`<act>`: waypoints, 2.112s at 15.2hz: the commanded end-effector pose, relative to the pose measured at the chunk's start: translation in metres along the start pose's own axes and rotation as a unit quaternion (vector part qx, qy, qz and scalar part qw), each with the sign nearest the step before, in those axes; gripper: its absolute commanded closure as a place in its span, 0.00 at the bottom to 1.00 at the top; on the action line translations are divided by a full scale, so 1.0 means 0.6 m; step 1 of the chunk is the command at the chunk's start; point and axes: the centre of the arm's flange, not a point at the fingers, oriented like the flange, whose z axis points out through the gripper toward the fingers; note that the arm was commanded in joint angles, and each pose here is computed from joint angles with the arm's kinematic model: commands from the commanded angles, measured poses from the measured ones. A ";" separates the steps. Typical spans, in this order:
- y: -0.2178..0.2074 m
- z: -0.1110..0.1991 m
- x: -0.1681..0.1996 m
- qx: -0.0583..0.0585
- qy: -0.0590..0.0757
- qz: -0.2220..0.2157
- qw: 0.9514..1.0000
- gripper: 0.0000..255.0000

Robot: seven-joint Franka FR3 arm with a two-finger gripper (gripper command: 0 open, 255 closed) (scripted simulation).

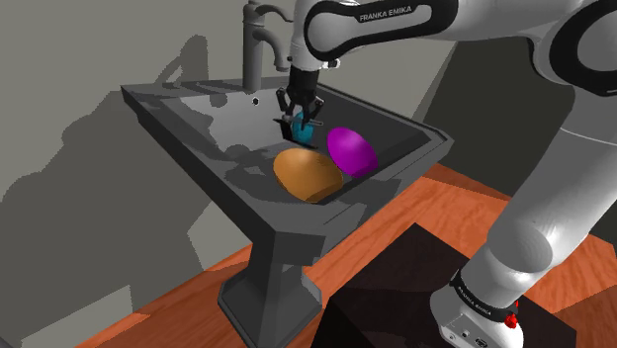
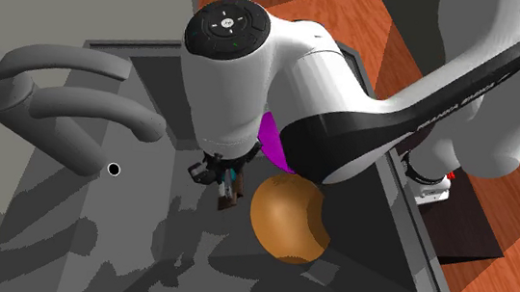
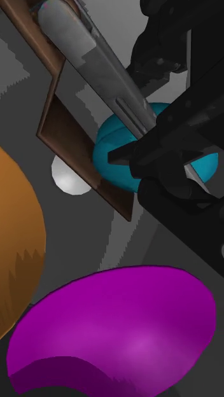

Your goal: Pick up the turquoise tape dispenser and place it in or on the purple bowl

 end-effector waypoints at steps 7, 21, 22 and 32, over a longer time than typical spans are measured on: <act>-0.002 -0.070 0.008 0.000 0.000 0.000 1.000 1.00; 0.283 -0.108 0.028 0.000 0.000 0.000 1.000 1.00; 0.283 -0.100 0.027 0.000 0.000 0.000 1.000 1.00; 0.349 -0.004 -0.110 0.147 0.112 -0.036 0.982 0.00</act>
